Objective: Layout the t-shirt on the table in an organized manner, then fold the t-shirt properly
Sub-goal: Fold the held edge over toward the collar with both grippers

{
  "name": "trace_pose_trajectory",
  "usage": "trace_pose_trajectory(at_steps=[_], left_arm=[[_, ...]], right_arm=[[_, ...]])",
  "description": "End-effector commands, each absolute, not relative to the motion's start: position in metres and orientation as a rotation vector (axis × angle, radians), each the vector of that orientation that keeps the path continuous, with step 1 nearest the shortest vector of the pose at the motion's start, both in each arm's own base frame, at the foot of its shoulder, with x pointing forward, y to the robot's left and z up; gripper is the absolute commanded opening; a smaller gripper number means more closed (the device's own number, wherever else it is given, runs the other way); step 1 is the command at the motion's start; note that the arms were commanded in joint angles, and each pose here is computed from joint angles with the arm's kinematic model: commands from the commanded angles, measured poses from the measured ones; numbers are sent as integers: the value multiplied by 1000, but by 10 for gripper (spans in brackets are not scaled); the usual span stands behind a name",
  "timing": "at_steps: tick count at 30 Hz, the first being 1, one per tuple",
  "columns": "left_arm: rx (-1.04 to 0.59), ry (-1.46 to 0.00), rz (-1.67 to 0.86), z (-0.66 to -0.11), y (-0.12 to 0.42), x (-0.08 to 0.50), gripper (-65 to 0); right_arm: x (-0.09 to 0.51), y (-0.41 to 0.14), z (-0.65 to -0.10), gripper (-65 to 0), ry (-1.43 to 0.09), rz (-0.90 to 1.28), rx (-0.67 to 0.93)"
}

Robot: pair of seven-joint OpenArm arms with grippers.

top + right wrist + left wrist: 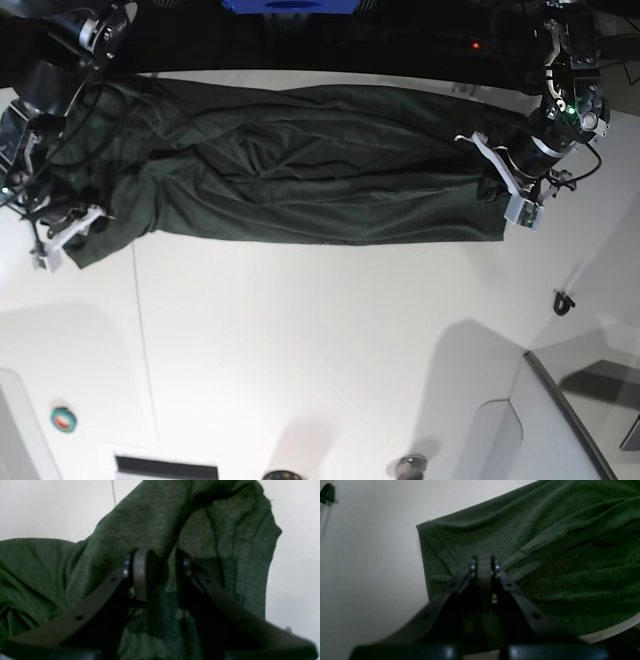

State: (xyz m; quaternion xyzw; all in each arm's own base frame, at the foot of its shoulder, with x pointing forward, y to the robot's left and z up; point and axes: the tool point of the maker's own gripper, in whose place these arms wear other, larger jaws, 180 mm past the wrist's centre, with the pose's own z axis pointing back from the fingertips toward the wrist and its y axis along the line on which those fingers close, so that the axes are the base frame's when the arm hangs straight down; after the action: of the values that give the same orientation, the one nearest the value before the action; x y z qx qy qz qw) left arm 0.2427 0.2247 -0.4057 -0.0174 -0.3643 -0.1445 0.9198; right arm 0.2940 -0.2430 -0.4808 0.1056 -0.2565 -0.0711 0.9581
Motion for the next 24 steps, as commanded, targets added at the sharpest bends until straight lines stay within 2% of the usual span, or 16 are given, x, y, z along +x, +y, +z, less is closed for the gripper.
trace_pose_trajectory(at_steps=[1, 4, 5, 14, 20, 24], left_arm=[[-34, -792, -304, -395, 225, 251, -650], [-33, -793, -304, -394, 225, 252, -650], [-33, -793, -304, -394, 225, 252, -650], [-29, -794, -304, -393, 227, 251, -650], [-25, -789, -310, -394, 227, 250, -650], [-24, -791, -308, -393, 227, 250, -650]], right_arm=[[306, -244, -470, -533, -544, -115, 213], [301, -241, -471, -642, -490, -90, 209], [300, -241, -472, -650, -484, -89, 210], [292, -243, -475, -644, -474, -91, 203], [289, -255, -447, -644, -552, -34, 120], [279, -261, -439, -644, -527, -16, 81]])
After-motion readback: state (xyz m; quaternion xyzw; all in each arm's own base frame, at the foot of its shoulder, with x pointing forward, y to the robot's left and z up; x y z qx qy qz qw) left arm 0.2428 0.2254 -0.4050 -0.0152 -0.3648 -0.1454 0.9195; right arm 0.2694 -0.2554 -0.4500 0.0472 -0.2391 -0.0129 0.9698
